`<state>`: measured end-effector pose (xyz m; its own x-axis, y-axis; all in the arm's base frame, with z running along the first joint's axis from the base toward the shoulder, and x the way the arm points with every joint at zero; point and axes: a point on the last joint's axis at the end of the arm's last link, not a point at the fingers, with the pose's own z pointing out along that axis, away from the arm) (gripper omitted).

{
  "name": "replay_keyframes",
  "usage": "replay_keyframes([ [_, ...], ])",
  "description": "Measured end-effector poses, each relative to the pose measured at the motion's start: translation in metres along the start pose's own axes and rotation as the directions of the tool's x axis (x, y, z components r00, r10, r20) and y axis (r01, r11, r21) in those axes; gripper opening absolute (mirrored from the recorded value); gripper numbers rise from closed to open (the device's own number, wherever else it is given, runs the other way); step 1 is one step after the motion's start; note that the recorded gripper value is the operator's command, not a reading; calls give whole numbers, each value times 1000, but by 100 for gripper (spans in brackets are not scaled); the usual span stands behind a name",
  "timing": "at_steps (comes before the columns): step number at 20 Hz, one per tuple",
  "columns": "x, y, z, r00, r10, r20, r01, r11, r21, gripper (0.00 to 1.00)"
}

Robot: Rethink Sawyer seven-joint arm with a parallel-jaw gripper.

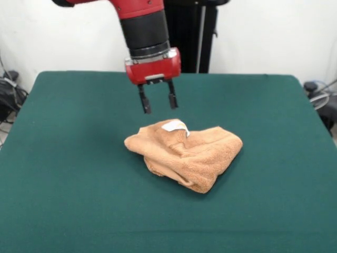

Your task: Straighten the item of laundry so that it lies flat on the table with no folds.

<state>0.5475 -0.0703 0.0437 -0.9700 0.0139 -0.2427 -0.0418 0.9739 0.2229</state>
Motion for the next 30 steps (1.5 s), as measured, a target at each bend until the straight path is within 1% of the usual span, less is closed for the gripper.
replay_keyframes([
  [1,7,-9,-5,1000,8,7,-8,999,32,100],
  [3,11,-15,-7,1000,14,13,-14,998,54,100],
  [5,18,-25,-9,999,23,31,-25,996,90,100],
  [8,22,-31,-10,998,30,46,-35,993,110,100],
  [9,26,-39,-10,997,38,64,-46,990,131,100],
  [11,29,-44,-9,996,46,76,-56,988,140,100],
  [14,39,-52,-2,994,66,88,-79,986,149,100],
  [17,55,-59,9,992,95,87,-107,983,147,100],
  [19,69,-61,18,991,115,68,-123,981,147,100],
  [23,86,-59,22,991,135,26,-137,978,160,100],
  [24,97,-53,21,990,143,-2,-141,975,174,100],
  [25,103,-49,19,989,147,-18,-141,973,182,100],
  [30,119,-37,11,987,151,-54,-138,971,193,100],
])
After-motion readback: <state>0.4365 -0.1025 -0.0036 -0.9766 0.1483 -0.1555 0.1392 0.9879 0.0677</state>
